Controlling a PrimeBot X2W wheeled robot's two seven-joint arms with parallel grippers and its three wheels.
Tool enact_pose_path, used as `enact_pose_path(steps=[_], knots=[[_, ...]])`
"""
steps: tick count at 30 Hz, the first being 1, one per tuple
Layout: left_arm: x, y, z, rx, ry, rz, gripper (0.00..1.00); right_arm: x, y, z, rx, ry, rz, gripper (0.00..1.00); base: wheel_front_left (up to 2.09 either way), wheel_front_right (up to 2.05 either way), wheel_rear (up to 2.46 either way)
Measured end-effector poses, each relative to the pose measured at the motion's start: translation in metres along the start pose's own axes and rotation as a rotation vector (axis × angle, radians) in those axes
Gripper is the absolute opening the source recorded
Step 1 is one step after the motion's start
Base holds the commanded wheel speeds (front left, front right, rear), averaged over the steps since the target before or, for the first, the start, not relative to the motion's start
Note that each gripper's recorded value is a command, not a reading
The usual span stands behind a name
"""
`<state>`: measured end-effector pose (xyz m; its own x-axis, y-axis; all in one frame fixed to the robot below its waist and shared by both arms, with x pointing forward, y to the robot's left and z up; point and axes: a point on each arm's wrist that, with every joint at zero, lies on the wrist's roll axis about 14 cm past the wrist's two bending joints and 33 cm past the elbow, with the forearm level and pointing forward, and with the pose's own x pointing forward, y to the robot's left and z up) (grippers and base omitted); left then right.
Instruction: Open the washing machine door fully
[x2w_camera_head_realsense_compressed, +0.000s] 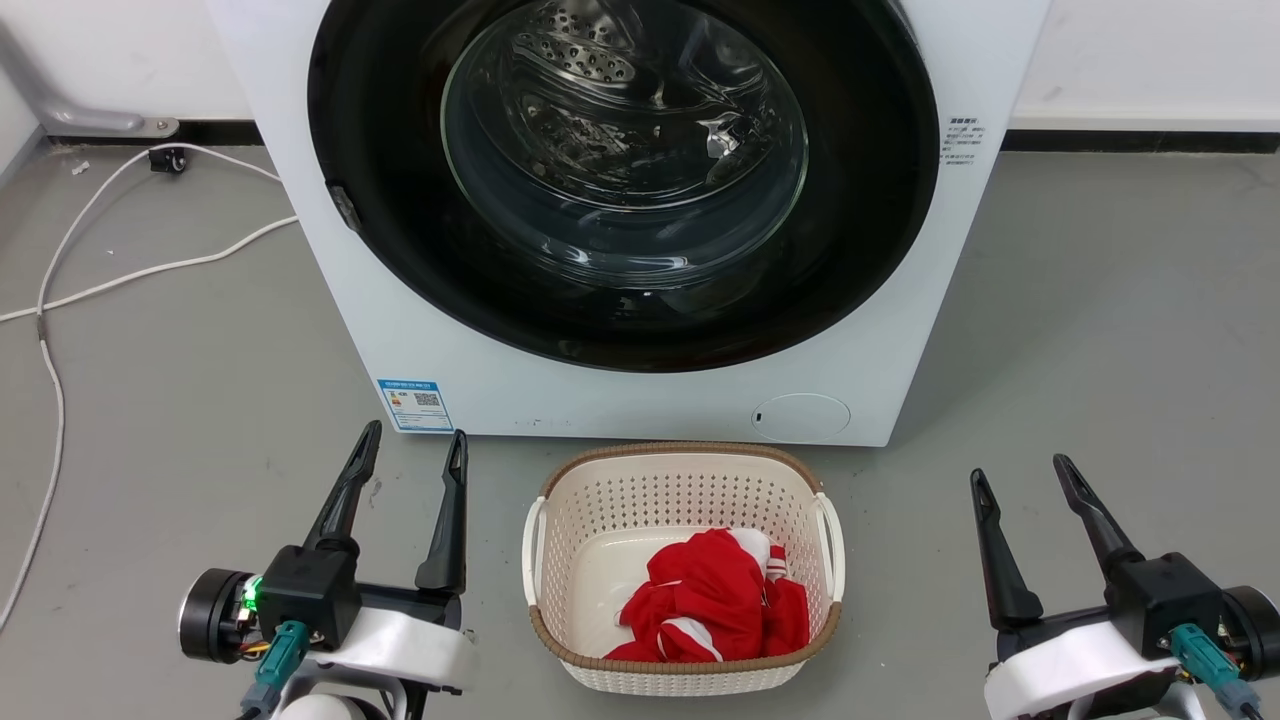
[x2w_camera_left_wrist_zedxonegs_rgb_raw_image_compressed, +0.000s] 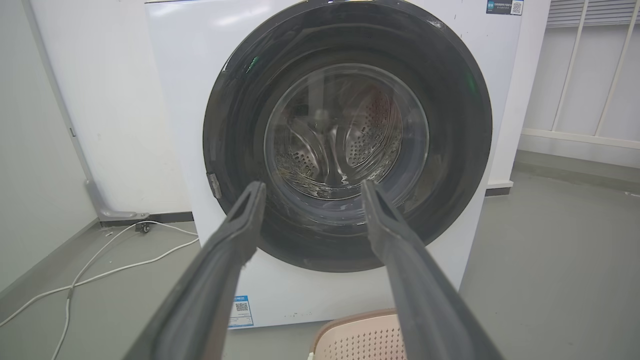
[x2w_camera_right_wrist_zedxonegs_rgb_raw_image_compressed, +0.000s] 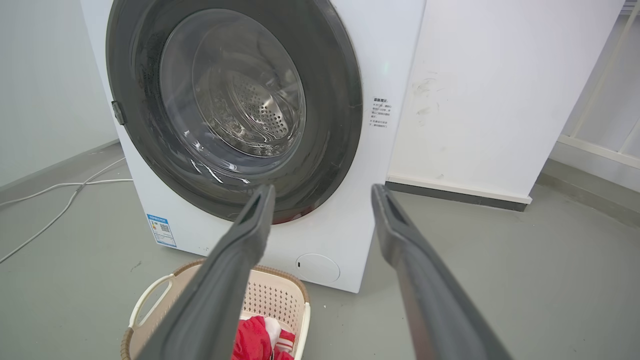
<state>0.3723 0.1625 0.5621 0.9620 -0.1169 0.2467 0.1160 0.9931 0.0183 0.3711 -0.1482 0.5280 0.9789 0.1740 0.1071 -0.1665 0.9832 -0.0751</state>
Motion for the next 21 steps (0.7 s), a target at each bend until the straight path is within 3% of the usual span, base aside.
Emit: enact_pose_path(steps=[7, 8, 9, 10, 16, 21], knots=[[0.0, 0.0, -0.003, -0.007, 0.007, 0.001, 1.0, 0.0, -0.002, -0.003, 0.02, 0.007, -0.008, 1.0, 0.0, 0.0, 0.0], [0.0, 0.0, -0.003, -0.007, 0.008, 0.001, 1.0, -0.001, -0.003, -0.004, 0.041, 0.01, -0.014, 0.81, 0.0, 0.0, 0.0], [0.0, 0.0, -0.003, -0.007, 0.008, 0.001, 1.0, -0.001, -0.004, -0.005, 0.058, 0.011, -0.018, 0.37, 0.0, 0.0, 0.0], [0.0, 0.0, -0.003, -0.008, 0.008, 0.001, 1.0, -0.001, -0.004, -0.005, 0.076, 0.009, -0.02, 0.0, 0.0, 0.0, 0.0], [0.0, -0.001, -0.003, -0.01, 0.009, 0.001, 1.0, -0.002, -0.005, -0.007, 0.208, -0.001, -0.044, 0.0, 0.0, 0.0, 0.0], [0.0, 0.0, -0.004, -0.018, 0.01, 0.005, 1.0, -0.005, -0.01, -0.014, 0.504, -0.017, -0.106, 0.0, 0.0, 0.0, 0.0]])
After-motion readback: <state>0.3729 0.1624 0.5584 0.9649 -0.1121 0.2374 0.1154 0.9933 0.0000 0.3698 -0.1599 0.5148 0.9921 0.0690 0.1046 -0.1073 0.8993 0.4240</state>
